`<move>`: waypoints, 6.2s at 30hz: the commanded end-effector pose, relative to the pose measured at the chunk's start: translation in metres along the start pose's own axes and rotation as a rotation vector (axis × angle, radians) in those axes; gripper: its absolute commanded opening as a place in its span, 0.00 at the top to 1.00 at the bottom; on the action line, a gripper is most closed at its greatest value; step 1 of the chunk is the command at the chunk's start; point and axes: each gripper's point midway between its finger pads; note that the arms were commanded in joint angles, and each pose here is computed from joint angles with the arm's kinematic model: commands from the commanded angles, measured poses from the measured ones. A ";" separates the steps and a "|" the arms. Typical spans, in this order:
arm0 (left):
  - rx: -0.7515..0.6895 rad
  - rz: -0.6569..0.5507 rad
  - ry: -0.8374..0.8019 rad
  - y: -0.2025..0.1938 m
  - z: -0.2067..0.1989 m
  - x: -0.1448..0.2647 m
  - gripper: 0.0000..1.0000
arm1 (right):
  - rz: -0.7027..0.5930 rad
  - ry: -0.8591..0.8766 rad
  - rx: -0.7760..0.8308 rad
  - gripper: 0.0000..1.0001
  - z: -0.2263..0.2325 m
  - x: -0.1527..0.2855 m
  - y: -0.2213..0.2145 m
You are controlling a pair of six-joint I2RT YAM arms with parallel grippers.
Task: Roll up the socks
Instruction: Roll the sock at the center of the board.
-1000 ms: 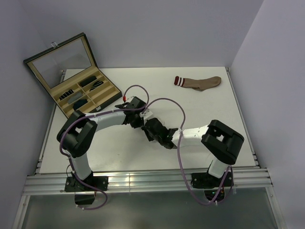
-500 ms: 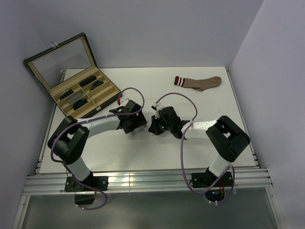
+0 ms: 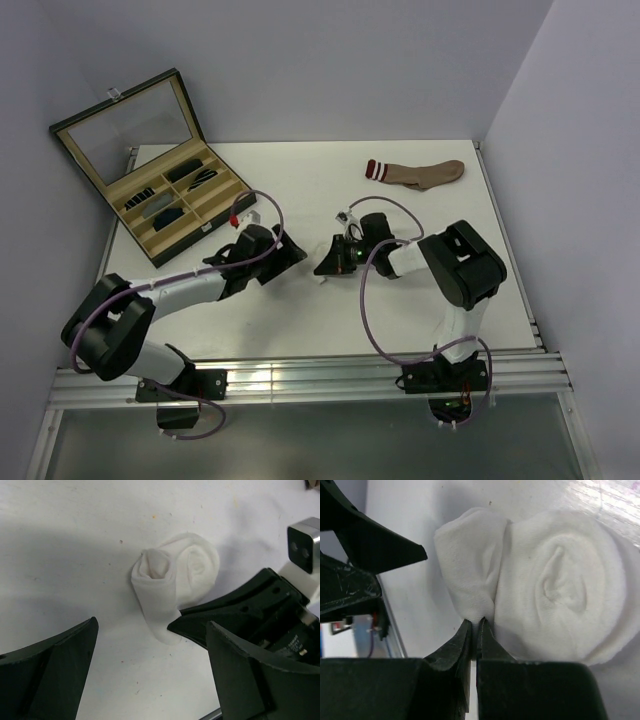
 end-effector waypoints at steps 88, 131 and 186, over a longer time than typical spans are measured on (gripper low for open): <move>-0.274 0.253 0.338 -0.020 0.016 -0.048 0.81 | -0.015 -0.676 0.739 1.00 0.012 -0.023 -0.009; -0.055 0.115 -0.025 0.002 -0.011 -0.031 0.15 | 0.152 0.045 -0.263 1.00 -0.016 -0.003 -0.005; -0.282 0.383 0.453 -0.018 0.053 -0.062 1.00 | -0.110 -0.597 0.830 0.44 0.046 -0.020 0.026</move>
Point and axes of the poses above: each gripper's point midway between its finger pads, its own x axis back along the fingers, its own z axis along the line the jaws close on, y = z × x, and after that the axes turned 4 degrees about x, right-handed
